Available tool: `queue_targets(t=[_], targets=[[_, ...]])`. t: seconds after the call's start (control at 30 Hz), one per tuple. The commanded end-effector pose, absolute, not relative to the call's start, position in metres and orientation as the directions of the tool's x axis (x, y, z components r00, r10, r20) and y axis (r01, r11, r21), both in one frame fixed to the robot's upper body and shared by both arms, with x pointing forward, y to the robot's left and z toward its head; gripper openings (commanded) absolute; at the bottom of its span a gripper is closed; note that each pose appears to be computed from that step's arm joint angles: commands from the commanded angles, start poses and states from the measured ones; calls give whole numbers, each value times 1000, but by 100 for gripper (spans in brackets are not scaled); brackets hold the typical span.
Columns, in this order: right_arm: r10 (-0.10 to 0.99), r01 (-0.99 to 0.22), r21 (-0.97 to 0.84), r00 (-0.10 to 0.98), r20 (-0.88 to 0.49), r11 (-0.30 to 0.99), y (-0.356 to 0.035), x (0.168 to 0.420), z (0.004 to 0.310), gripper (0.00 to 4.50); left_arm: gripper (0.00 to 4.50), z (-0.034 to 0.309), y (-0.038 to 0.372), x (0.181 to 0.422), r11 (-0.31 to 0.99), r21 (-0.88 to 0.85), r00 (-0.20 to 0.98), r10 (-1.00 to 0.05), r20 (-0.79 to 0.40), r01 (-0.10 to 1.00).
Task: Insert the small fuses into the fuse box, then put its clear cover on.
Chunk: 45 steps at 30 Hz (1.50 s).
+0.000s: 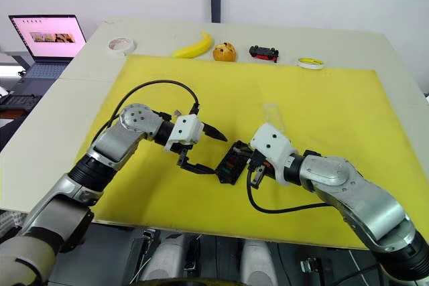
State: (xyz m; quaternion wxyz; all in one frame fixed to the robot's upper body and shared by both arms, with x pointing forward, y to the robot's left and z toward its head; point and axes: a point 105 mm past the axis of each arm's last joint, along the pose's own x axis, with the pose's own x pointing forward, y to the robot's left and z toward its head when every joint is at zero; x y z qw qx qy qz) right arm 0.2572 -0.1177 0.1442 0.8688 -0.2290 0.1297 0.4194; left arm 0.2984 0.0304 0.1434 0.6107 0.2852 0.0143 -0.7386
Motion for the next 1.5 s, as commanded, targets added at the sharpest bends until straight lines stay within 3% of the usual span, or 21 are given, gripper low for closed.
queue_targets(t=[0.03, 0.7, 1.5], targets=[[674, -787, -320, 618, -405, 528, -115, 257, 150, 0, 446, 149, 29, 300, -241, 372, -68, -904, -422, 896], [672, -775, -325, 632, -386, 542, -114, 258, 164, 0, 446, 149, 27, 298, -252, 376, -81, -906, -416, 892], [658, -782, -322, 623, -424, 533, -113, 258, 152, 0, 446, 149, 25, 297, -252, 380, -79, -906, -415, 890]])
